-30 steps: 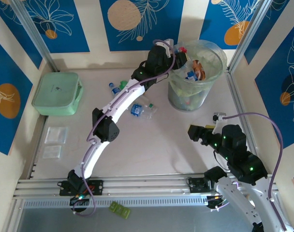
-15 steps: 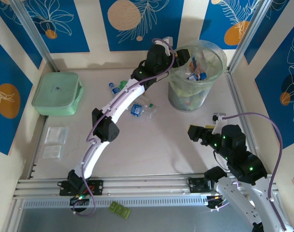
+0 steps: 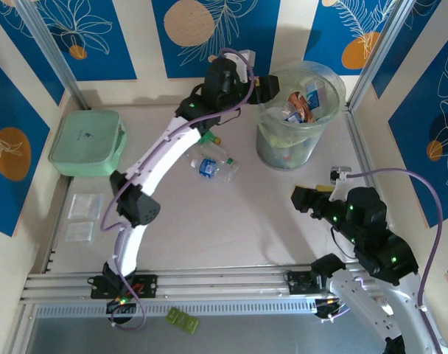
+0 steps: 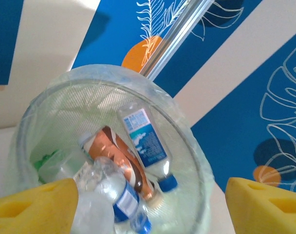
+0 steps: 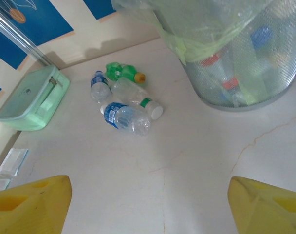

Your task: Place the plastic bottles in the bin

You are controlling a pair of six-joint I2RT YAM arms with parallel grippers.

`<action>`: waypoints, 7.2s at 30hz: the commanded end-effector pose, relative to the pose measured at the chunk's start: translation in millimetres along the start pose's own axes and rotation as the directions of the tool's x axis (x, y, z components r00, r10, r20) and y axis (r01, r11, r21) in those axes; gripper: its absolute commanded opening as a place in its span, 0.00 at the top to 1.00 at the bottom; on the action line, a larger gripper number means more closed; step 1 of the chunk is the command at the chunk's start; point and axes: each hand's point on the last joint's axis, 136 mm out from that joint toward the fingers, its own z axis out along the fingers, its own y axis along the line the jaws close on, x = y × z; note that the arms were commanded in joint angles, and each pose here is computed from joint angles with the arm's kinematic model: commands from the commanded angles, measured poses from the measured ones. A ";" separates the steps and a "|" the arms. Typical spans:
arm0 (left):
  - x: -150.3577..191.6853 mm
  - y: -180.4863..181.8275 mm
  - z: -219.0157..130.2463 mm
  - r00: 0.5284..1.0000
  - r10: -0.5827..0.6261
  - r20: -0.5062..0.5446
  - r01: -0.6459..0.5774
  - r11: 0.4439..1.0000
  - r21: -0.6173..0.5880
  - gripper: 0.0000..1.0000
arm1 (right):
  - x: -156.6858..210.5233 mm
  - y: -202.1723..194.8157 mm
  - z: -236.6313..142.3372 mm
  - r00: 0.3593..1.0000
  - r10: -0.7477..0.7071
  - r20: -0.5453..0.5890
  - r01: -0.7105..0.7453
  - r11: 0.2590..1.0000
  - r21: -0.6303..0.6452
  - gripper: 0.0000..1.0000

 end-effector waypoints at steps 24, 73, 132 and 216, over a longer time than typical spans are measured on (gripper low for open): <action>100.0 163.9 -293.6 0.974 -0.217 0.064 0.215 0.808 -0.549 0.01 | 40.0 118.6 193.2 0.742 -0.489 -0.459 0.419 0.872 -0.253 0.26; 112.7 130.6 -281.4 1.000 0.018 0.000 -0.017 0.900 -0.435 0.02 | 185.2 79.6 380.0 0.376 -0.501 -0.780 0.563 0.792 -0.237 0.28; 140.0 36.5 -173.6 0.944 -0.078 -0.322 0.079 0.997 -0.011 0.06 | -149.9 39.2 68.5 0.972 -0.180 -0.152 0.194 0.978 0.079 0.57; 108.3 270.6 -174.3 0.826 -0.559 0.079 0.399 0.480 -0.781 0.01 | -11.6 90.3 66.6 0.924 -0.240 -0.297 0.173 0.956 -0.235 0.23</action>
